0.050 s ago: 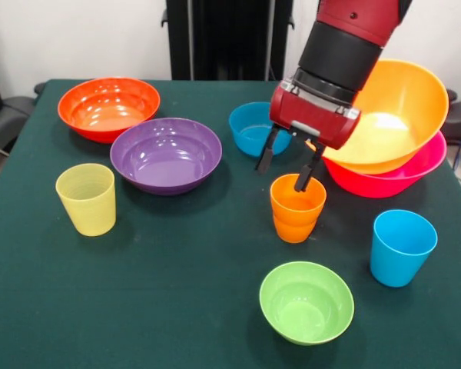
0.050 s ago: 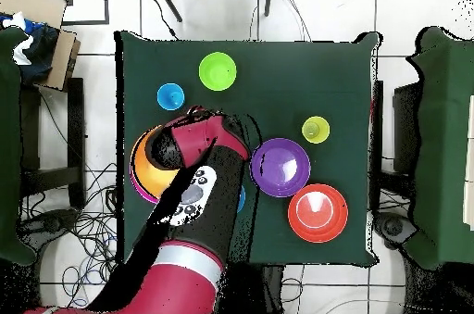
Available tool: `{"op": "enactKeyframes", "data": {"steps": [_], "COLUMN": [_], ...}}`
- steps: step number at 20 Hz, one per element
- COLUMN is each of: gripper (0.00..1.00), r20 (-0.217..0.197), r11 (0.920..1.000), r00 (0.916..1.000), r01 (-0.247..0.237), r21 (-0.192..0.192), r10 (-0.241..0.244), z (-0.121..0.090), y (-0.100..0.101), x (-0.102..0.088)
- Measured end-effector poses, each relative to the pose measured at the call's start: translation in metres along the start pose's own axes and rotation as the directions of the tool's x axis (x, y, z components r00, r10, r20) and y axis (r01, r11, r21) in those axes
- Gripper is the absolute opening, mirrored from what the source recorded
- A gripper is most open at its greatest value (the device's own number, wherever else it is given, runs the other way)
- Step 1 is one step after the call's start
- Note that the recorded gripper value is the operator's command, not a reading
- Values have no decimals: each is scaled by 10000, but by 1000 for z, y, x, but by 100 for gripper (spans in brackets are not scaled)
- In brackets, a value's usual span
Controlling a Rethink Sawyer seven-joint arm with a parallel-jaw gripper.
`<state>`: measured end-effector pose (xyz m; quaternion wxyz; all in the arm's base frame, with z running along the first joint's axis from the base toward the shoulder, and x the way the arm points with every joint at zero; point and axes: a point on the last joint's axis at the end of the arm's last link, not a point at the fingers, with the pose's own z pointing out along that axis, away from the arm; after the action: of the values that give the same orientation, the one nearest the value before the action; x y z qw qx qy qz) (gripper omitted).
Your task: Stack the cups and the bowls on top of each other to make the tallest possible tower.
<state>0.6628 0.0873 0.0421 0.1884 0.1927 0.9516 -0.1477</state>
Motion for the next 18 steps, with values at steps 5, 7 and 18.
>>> {"op": "enactKeyframes", "data": {"steps": [5,7,18], "gripper": [100,100,100], "r20": [-91,-58,-5], "r11": [9994,9991,9959], "r00": [9998,9996,9975], "r01": [195,294,708], "r21": [272,314,561], "r10": [-192,-292,-709], "z": [15,22,38], "y": [-7,-7,-6], "x": [12,16,34]}}
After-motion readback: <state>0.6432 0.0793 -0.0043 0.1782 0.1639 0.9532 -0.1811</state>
